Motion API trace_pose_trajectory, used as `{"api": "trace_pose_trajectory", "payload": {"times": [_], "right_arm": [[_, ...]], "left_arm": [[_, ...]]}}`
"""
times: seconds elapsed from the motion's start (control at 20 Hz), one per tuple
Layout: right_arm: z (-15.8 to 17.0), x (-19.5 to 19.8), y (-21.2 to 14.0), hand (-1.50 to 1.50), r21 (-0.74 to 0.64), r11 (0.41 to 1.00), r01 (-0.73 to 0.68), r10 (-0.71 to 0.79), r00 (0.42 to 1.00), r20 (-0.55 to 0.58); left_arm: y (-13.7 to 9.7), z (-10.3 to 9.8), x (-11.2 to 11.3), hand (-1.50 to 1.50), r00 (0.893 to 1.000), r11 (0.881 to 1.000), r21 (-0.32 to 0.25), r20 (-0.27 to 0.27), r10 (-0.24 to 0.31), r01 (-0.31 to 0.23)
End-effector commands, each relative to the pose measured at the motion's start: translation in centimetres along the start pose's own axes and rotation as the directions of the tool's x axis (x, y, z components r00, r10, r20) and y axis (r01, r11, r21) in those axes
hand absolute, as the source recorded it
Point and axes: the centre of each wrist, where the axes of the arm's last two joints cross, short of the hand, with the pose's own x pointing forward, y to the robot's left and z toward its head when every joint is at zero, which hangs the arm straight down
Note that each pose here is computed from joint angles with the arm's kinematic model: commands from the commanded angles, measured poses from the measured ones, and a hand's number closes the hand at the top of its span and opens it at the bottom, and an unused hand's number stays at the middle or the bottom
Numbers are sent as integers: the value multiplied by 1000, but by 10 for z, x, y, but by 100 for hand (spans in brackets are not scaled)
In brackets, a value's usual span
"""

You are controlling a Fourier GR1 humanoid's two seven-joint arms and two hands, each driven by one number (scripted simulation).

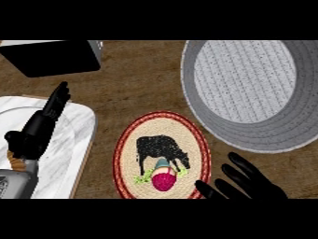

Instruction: Pick the cupcake from the placemat and place it in the basket

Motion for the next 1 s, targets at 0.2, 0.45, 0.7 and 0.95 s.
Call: {"api": "trace_pose_trajectory", "payload": {"times": [0.2, 0.45, 0.7, 0.95], "right_arm": [[89, 66, -36, -150, 299, 909, -289, 332, 937, -105], [108, 139, -48, -150, 433, 838, -332, 430, 890, -149], [103, 198, -50, -150, 433, 801, -414, 518, 842, -152], [116, 225, -45, -150, 430, 783, -450, 552, 820, -148]], "left_arm": [[18, 9, 5, 0, 1000, 999, 42, -7, -12, 12], [15, 12, 15, 0, 999, 1000, -18, 44, -12, 12], [4, 9, 31, 0, 999, 997, -74, 43, 27, -24], [-8, 1, 42, 0, 997, 996, -83, 71, 15, -9]]}}
